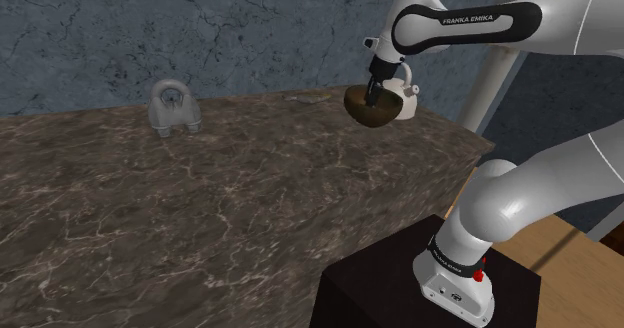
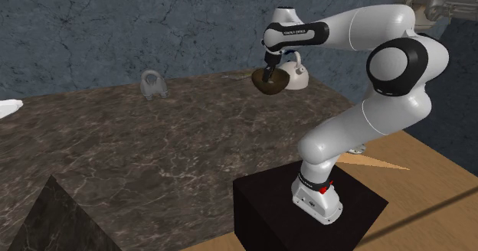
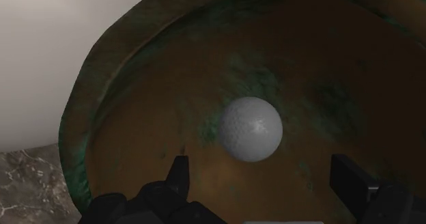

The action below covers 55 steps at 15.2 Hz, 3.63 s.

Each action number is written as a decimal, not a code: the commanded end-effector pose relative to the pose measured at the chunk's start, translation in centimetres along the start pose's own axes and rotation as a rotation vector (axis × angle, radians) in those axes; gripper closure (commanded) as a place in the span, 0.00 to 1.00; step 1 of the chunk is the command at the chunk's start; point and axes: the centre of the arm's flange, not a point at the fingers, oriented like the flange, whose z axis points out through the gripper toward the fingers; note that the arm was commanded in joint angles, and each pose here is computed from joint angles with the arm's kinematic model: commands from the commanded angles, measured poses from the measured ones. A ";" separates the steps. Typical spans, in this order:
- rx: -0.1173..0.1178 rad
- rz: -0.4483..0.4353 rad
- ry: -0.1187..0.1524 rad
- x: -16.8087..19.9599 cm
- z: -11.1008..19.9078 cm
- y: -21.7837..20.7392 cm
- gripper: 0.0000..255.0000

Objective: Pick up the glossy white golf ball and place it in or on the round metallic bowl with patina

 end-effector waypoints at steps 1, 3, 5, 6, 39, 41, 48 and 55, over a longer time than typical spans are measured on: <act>0.000 0.000 0.000 0.0 0.1 0.0 0.00; 0.000 0.000 0.000 0.0 0.1 0.0 0.00; 0.000 0.000 0.000 0.0 0.0 0.0 1.00; 0.000 0.000 0.000 0.0 0.0 0.0 1.00; 0.036 -0.224 0.292 -5.0 1.2 0.8 1.00; 0.036 -0.224 0.292 -5.1 1.3 1.1 1.00; 0.036 -0.224 0.293 -5.3 1.0 1.0 1.00; 0.036 -0.224 0.293 -4.7 -2.6 1.3 1.00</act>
